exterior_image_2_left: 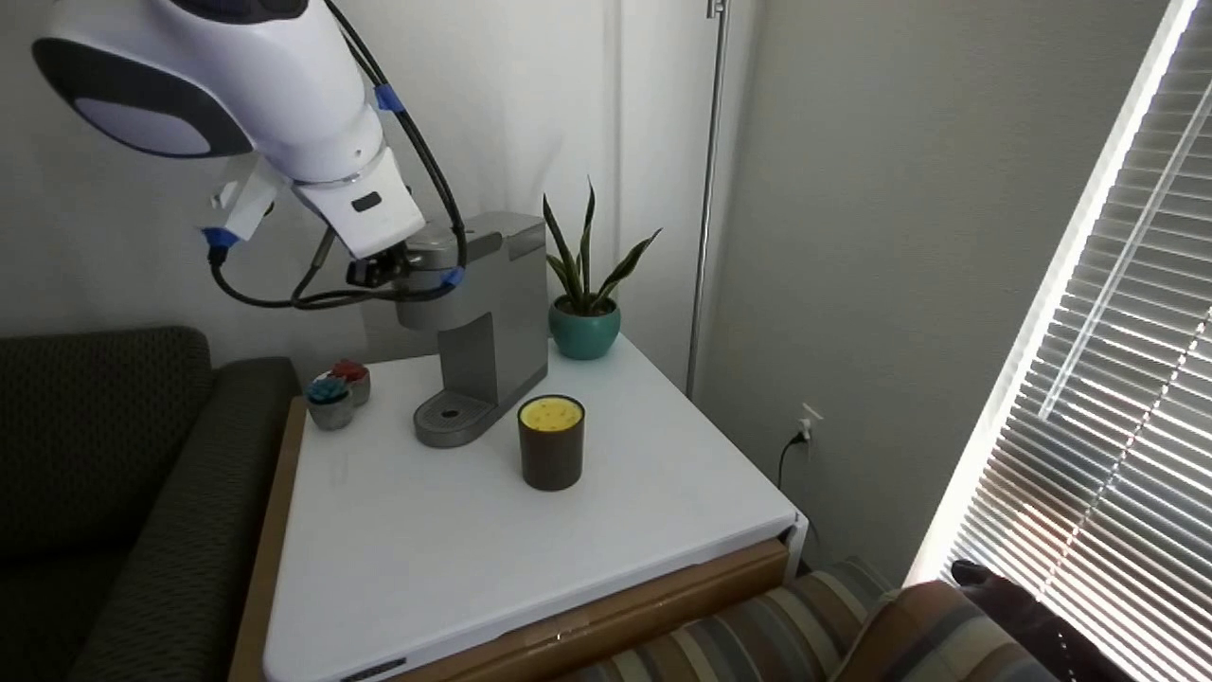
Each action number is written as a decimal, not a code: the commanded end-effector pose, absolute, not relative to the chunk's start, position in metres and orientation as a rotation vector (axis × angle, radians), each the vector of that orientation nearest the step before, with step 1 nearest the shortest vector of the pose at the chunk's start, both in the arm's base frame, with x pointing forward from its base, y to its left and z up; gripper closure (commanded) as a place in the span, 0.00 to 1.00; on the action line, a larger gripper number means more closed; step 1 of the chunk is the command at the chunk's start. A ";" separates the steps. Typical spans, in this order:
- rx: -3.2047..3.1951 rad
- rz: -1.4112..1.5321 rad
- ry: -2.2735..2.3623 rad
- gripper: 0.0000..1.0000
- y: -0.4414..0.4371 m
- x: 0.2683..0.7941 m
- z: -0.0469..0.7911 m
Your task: Open the grey coffee maker then close it
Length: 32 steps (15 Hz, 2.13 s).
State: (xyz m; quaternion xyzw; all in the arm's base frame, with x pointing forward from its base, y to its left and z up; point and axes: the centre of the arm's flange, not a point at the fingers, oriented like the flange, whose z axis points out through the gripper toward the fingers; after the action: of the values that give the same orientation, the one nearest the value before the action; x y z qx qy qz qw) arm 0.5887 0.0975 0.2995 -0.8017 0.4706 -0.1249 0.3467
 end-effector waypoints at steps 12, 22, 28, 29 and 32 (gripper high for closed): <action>-2.085 -0.471 1.205 1.00 0.082 0.581 0.312; -2.071 -0.573 1.180 1.00 0.077 0.588 0.342; -2.063 -0.616 1.150 1.00 0.076 0.592 0.355; -2.065 -0.621 1.147 1.00 0.076 0.593 0.357; -2.059 -0.643 1.135 1.00 0.074 0.596 0.363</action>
State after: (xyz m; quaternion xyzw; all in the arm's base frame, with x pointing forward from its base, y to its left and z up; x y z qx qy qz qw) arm 0.5964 0.0812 0.3590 -0.7959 0.4418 -0.2297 0.3444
